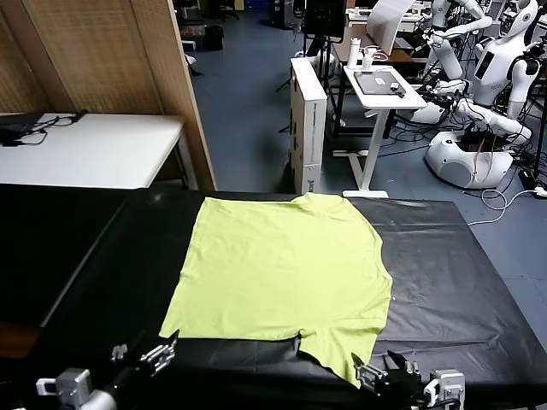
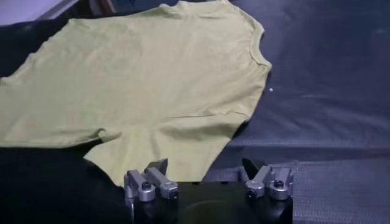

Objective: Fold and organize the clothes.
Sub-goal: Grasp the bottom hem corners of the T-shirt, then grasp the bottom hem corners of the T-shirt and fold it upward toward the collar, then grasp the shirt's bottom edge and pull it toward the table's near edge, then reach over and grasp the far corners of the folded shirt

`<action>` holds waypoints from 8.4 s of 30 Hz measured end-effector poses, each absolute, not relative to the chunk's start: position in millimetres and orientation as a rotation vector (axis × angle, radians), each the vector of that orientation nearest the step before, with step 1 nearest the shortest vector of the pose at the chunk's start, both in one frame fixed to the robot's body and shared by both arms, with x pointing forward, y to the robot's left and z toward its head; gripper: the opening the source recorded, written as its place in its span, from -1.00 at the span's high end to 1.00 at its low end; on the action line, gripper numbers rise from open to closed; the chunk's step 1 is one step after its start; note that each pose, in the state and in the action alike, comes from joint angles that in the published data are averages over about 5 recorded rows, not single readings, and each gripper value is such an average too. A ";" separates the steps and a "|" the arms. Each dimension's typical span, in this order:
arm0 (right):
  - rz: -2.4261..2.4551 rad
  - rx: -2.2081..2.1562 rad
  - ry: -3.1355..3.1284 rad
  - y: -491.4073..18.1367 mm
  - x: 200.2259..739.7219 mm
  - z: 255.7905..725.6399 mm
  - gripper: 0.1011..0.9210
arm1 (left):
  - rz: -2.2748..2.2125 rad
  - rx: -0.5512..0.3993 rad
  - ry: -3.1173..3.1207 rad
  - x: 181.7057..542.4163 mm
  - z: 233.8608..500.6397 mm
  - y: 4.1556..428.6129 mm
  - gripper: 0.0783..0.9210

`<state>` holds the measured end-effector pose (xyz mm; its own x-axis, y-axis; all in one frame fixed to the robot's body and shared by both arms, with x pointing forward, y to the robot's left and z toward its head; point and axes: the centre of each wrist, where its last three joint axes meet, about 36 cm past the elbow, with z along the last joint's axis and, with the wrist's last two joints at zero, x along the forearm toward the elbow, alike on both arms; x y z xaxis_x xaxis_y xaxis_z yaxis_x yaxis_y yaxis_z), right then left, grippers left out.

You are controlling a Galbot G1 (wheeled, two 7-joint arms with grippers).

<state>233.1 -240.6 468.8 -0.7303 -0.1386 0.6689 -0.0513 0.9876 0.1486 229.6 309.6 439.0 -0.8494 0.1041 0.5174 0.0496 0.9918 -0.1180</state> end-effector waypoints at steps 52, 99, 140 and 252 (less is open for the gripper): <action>-0.105 0.038 -2.329 -232.4 187.4 497.2 0.91 | 0.129 -0.030 -2.586 201.1 437.5 305.2 0.84; -0.089 0.129 -2.657 -282.2 377.6 436.5 0.91 | 0.079 -0.041 -2.722 323.2 414.9 304.5 0.84; 0.062 0.214 -2.565 -301.8 294.1 448.3 -0.97 | 0.062 -0.044 -2.715 314.9 416.5 290.7 -0.97; 0.036 0.230 -2.530 -263.5 563.2 460.0 -0.97 | 0.112 -0.127 -2.606 551.0 458.3 310.8 -0.97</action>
<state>563.2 -263.5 460.0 -0.8101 -0.1561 0.5652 -0.1722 0.9847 0.0252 551.0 310.8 458.3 -0.8583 0.1121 0.5007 0.0687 0.9922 -0.1045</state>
